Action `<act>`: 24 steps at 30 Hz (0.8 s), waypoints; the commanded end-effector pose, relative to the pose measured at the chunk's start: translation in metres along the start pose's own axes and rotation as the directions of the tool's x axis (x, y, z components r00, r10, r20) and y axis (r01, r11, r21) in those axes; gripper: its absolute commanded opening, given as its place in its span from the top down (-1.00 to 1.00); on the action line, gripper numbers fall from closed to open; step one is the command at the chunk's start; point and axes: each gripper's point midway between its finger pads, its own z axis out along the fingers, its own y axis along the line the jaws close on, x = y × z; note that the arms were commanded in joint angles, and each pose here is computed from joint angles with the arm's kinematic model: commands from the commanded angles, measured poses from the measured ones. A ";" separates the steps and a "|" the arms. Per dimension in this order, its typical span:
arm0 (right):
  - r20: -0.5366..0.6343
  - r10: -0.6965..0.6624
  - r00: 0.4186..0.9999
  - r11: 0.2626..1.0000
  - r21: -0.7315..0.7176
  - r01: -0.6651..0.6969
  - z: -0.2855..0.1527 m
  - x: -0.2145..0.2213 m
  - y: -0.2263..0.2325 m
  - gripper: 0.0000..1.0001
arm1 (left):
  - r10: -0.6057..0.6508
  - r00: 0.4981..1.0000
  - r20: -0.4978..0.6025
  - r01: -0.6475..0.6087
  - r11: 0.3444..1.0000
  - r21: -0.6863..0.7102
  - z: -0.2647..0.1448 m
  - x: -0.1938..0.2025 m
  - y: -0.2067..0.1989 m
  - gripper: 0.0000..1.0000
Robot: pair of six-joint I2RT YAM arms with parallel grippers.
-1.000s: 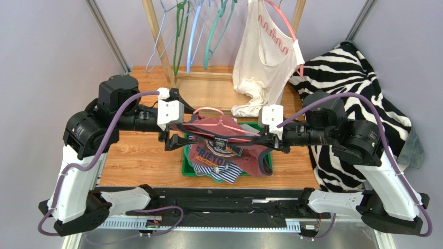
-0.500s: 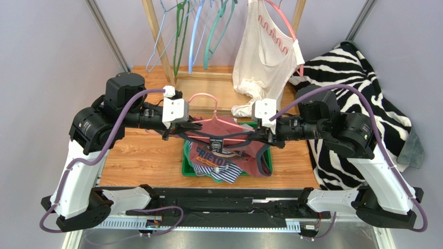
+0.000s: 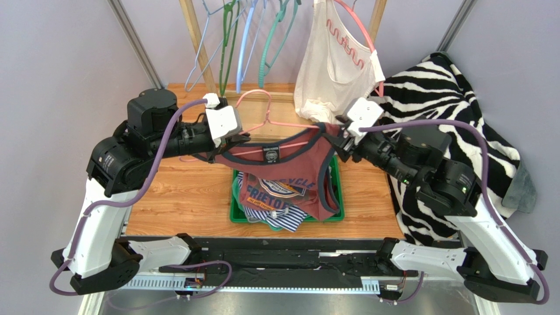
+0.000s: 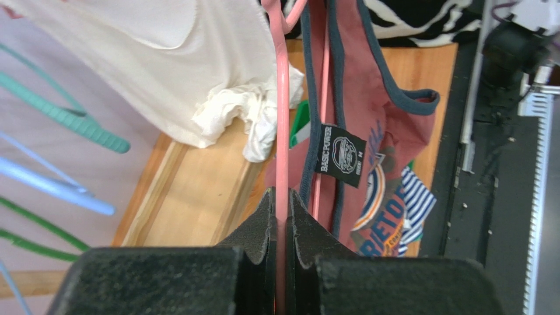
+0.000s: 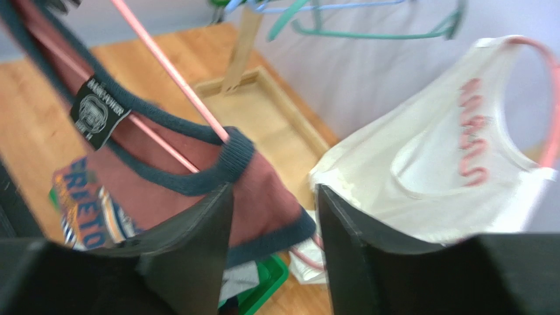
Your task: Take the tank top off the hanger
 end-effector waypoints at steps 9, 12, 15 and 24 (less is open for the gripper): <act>0.281 0.292 0.914 0.909 0.217 -0.357 -0.052 -0.017 -0.040 -0.23 | -0.056 0.997 0.052 0.068 0.964 -0.256 -0.007 -0.015 0.046 1.00; 0.242 0.346 0.907 0.911 0.146 -0.386 -0.034 0.008 -0.015 -0.24 | -0.054 0.997 0.063 0.068 0.966 -0.251 -0.008 -0.019 0.046 1.00; 0.226 0.392 0.892 0.897 0.122 -0.425 -0.016 0.019 -0.003 -0.27 | -0.052 0.996 0.071 0.067 0.971 -0.232 -0.009 -0.021 0.042 1.00; 0.303 0.479 0.824 0.837 0.125 -0.533 0.022 0.006 -0.009 -0.29 | -0.038 0.997 0.060 0.051 0.972 -0.229 -0.014 -0.018 0.038 1.00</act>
